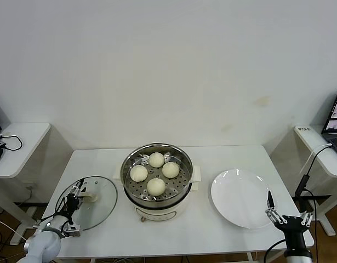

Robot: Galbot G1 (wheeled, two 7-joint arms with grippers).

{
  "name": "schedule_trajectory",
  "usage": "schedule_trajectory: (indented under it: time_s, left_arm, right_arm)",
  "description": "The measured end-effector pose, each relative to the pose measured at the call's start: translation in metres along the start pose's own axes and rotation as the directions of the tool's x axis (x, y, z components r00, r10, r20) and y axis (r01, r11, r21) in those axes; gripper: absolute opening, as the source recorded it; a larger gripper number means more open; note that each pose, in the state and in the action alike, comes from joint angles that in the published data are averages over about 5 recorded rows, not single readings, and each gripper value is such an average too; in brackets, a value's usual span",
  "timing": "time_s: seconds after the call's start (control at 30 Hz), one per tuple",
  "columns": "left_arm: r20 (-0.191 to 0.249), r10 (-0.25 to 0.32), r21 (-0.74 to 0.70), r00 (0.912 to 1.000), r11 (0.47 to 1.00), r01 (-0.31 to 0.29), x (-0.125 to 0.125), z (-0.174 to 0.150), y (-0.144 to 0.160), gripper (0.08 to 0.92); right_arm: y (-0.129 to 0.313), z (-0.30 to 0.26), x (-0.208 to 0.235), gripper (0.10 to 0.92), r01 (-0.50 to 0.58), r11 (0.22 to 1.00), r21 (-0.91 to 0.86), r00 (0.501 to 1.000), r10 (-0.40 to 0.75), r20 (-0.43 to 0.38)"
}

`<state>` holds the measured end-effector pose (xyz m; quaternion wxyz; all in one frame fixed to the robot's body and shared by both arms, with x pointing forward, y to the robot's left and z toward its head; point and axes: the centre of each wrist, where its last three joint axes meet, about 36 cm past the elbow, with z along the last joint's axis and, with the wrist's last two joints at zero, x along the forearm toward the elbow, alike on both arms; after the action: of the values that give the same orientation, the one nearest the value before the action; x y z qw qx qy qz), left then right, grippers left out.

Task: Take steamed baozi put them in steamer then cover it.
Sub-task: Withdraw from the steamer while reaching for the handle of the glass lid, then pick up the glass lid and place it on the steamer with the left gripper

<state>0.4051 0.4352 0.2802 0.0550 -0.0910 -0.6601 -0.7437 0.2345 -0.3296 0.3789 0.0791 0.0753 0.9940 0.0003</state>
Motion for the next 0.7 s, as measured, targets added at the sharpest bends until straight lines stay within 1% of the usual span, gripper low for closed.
schedule_trajectory:
  time_s: [0.13, 0.27, 0.43, 0.53, 0.7]
  left_arm:
    - [-0.009, 0.004, 0.003, 0.9999, 1.0, -0.004, 0.001, 0.001, -0.002, 0.419]
    - [-0.015, 0.0, 0.015, 0.9999, 1.0, 0.001, 0.002, 0.001, -0.003, 0.315]
    - [-0.026, -0.029, 0.032, 0.9992, 0.999, 0.03, 0.007, 0.0, 0.004, 0.18]
    - [-0.034, -0.053, 0.042, 0.998, 0.998, 0.055, 0.012, -0.001, 0.01, 0.141]
    - [-0.057, -0.084, 0.052, 0.9949, 0.995, 0.087, 0.027, 0.002, 0.025, 0.141]
  right_arm:
    - [0.001, 0.0, 0.0, 0.823, 0.003, 1.0, -0.002, 1.0, -0.003, 0.0]
    - [0.002, 0.001, -0.001, 0.823, 0.011, 1.0, -0.002, 1.0, -0.011, -0.005]
    - [0.004, 0.001, -0.002, 0.822, 0.03, 1.0, 0.002, 1.0, -0.03, -0.01]
    - [0.005, 0.001, -0.003, 0.823, 0.041, 0.999, 0.005, 0.999, -0.041, -0.011]
    - [0.007, 0.0, -0.004, 0.823, 0.057, 0.998, 0.016, 0.998, -0.057, -0.013]
